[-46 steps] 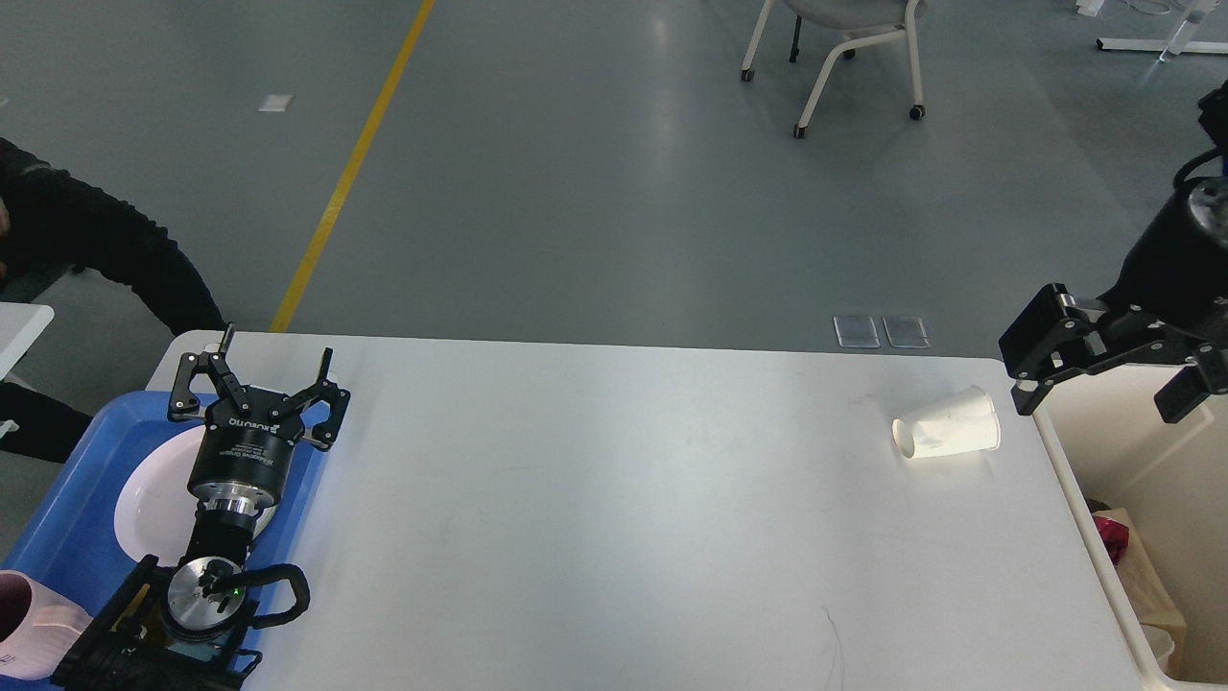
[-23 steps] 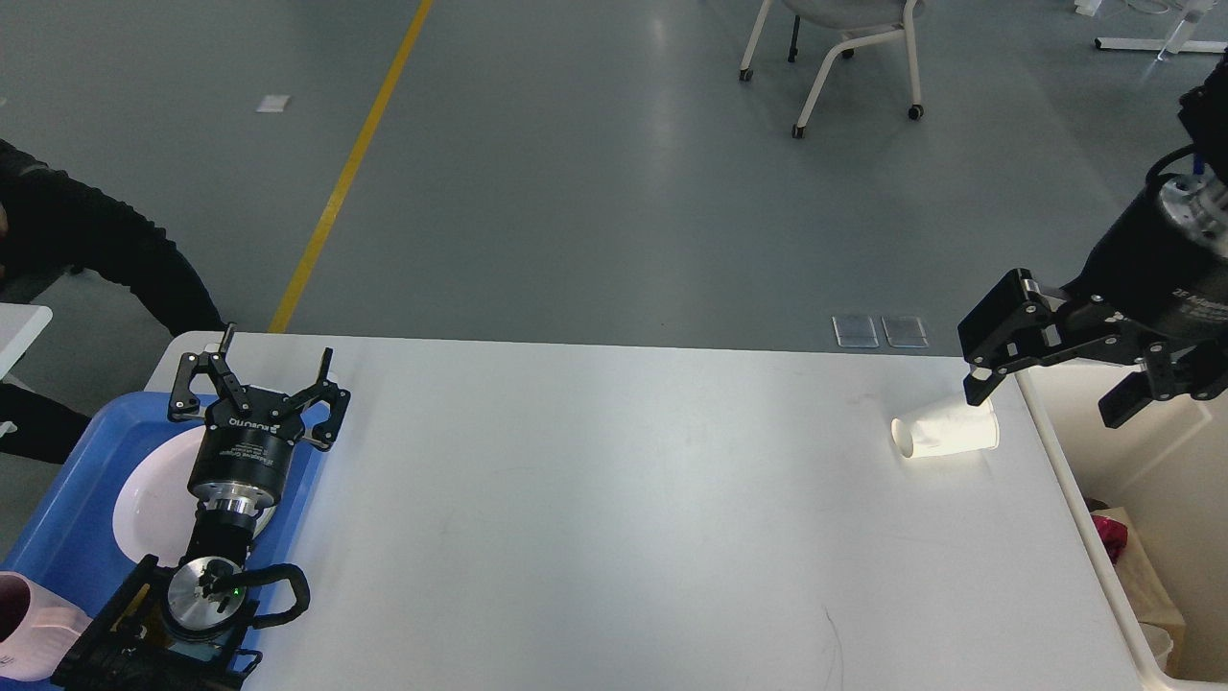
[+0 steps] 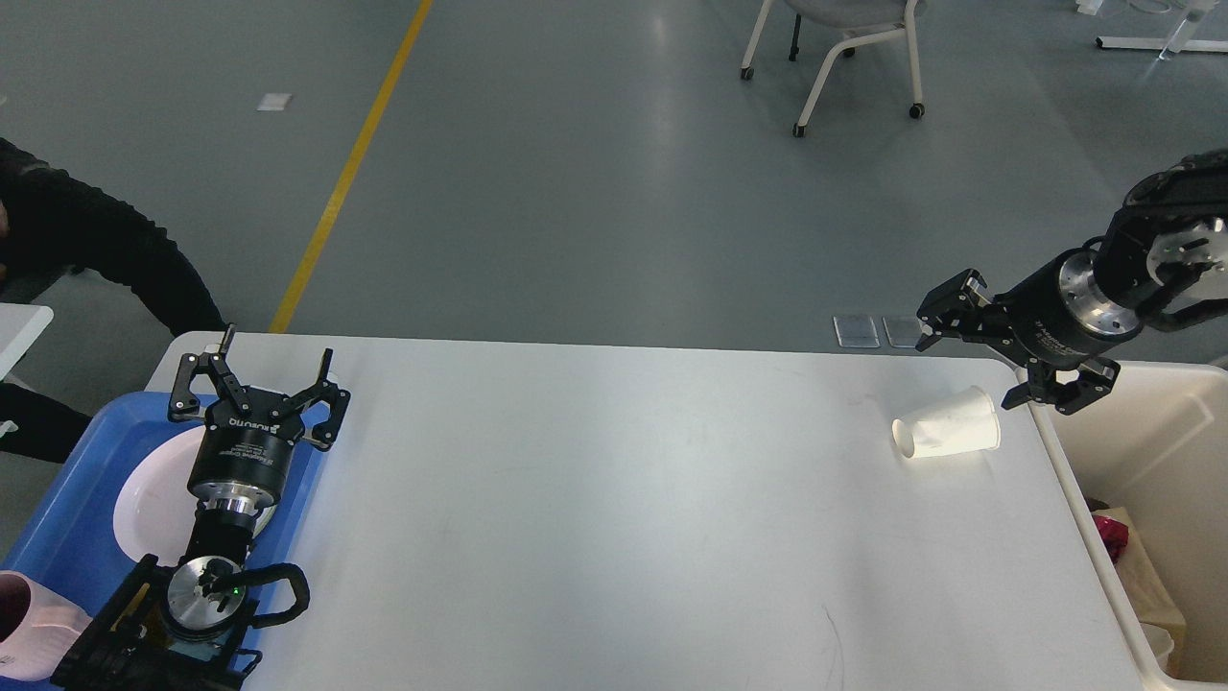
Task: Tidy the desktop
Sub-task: 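Swing the right gripper over the remaining white paper cup, then lower the right gripper onto the paper cup and grasp it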
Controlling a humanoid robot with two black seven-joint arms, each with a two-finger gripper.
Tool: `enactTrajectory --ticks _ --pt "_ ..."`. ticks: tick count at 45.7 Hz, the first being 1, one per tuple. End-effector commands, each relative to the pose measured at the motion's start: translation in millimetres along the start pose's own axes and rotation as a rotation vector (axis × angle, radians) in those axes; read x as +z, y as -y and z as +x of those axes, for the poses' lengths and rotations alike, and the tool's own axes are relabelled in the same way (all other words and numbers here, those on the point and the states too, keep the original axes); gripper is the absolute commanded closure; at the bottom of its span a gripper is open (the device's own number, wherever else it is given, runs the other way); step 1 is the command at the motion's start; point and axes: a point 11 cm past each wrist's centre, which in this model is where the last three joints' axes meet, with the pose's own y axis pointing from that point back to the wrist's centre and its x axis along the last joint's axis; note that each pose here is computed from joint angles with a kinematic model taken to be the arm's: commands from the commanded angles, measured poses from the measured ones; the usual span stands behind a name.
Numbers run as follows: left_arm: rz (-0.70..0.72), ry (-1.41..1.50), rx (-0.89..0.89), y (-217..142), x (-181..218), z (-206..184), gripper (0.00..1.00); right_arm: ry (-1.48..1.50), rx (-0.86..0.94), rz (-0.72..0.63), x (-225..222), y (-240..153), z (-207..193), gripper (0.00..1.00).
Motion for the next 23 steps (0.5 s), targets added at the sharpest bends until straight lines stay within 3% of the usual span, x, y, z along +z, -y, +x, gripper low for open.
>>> enactTrajectory --ticks 1,14,23 --pt "-0.002 0.000 0.000 0.0 0.2 0.0 0.04 0.177 0.071 0.028 24.2 42.1 17.3 0.00" --pt "0.000 -0.001 0.000 0.0 -0.6 -0.1 0.04 0.332 0.174 0.092 52.3 121.5 25.3 0.00" --pt "0.000 0.000 0.000 0.0 -0.2 -0.1 0.04 0.320 0.232 0.069 57.0 156.1 6.1 0.00"
